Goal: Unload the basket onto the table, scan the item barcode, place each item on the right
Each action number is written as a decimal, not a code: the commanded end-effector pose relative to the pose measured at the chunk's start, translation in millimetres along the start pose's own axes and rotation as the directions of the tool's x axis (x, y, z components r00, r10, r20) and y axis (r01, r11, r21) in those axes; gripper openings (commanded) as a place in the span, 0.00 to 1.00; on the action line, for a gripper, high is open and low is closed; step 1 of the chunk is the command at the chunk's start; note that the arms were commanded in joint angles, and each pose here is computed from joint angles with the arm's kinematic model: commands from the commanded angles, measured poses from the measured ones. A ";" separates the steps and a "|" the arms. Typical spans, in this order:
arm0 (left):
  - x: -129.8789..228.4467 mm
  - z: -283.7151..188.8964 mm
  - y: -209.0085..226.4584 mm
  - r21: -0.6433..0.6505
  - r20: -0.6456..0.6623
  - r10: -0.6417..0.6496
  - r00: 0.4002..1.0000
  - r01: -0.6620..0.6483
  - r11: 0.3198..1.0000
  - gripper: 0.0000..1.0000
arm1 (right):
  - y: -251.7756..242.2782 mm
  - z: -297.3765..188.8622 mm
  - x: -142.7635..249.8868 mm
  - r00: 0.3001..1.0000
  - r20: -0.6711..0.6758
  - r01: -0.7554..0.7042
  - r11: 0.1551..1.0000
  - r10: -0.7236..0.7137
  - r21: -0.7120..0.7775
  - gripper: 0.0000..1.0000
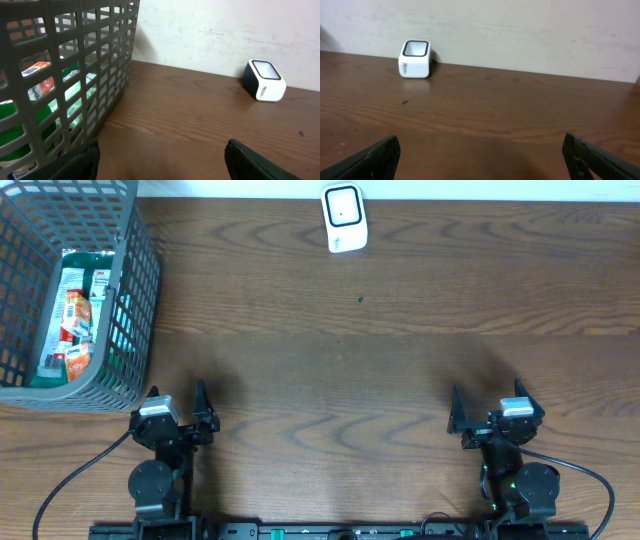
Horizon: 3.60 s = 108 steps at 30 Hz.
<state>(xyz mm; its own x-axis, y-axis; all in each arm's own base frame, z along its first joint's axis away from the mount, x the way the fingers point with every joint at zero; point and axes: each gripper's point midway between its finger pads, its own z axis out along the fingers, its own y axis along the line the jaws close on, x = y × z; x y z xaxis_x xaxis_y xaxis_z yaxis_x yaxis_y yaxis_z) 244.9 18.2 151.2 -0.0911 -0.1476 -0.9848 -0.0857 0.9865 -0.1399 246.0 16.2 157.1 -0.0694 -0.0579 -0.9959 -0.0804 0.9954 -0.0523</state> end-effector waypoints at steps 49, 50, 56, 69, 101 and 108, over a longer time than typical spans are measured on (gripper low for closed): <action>14.8 0.3 0.8 0.003 -0.054 0.012 0.998 -0.012 1.000 0.80 | -4.5 -0.3 0.5 1.000 -0.001 0.001 1.000 -0.001 0.020 0.99; 14.8 0.3 0.8 0.003 -0.054 0.012 0.998 -0.012 1.000 0.80 | -4.5 -0.3 0.5 1.000 -0.001 0.001 1.000 -0.001 0.020 0.99; 14.8 0.3 0.8 0.003 -0.054 0.012 0.998 -0.012 1.000 0.81 | -4.5 -0.3 0.5 1.000 -0.001 0.001 1.000 -0.001 0.020 0.99; 14.8 0.3 0.8 0.004 -0.054 0.011 0.998 -0.011 1.000 0.81 | -4.5 -0.3 0.5 1.000 -0.001 0.001 1.000 -0.001 0.020 0.99; -25.6 -19.6 -59.9 0.329 -0.002 0.016 1.000 -0.014 0.944 0.80 | 6.2 -1.4 -20.8 0.993 0.083 -0.080 0.995 0.084 -0.051 0.99; -87.3 -47.7 -71.9 0.354 0.074 0.014 0.997 -0.039 0.934 0.80 | 33.7 -6.8 -32.8 0.990 0.112 -0.057 0.975 0.083 -0.214 0.99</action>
<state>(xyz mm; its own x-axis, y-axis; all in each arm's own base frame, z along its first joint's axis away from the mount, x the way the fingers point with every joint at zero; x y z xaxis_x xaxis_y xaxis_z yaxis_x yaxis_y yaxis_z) 224.5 -37.0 209.3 -0.0978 -0.1409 -0.9852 0.2296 0.9600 -0.1601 243.2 39.2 181.8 0.0243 0.0128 -0.9996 -0.2108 0.9775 0.0074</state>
